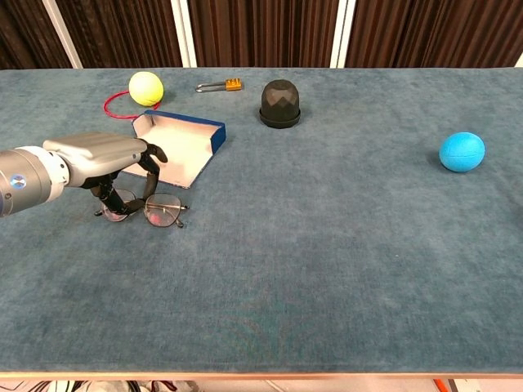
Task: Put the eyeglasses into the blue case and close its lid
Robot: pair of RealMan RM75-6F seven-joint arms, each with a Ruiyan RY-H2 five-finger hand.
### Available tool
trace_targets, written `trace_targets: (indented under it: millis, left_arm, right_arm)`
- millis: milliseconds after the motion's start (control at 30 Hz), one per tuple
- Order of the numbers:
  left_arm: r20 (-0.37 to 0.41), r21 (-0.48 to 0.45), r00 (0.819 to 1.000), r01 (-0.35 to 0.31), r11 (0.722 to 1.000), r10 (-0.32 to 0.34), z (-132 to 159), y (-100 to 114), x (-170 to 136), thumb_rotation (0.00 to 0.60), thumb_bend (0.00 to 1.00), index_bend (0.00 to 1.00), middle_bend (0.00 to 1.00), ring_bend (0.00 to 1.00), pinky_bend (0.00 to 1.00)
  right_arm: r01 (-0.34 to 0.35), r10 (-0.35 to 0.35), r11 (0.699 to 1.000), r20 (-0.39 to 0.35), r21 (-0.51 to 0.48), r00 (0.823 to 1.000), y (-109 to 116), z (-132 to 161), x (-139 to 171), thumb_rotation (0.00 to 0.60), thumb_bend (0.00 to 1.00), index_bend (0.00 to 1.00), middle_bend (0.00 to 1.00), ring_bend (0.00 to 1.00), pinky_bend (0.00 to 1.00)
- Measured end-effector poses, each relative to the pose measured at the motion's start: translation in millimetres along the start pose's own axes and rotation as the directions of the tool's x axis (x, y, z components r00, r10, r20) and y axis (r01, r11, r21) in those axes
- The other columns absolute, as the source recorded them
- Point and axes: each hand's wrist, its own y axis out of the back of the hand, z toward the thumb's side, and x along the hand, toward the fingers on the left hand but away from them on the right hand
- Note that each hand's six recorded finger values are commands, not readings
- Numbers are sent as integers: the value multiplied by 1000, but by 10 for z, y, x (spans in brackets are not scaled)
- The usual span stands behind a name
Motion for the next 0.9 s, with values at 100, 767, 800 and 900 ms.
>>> trace_targets:
  millis: [100,767,800,900]
  left_arm:
    - [-5,7,1000,0,1000,0,-10,5,-4,600,479,565,116,0,0]
    - [-60,27,992,-107,994,109,-66,555,140,600,483,572,100,0,0]
    - [-66,31,991,-111,993,112,-68,592,172,600,483,573,99,0,0]
    - [-85,41,989,-119,992,122,-79,687,288,600,483,576,96,0,0]
  right_arm:
    - [-1,1,1000,1,-1,1000,-1,-1,-1,600,116,132,0,0,228]
    - [0,0,1000,4,-8,1000,3,-1,5,600,117,132,0,0,228]
    - [0,0,1000,4,-8,1000,3,-1,6,600,117,132,0,0,228]
    - [-1,1,1000,7,-9,1000,1,-7,6,600,117,132,0,0,228]
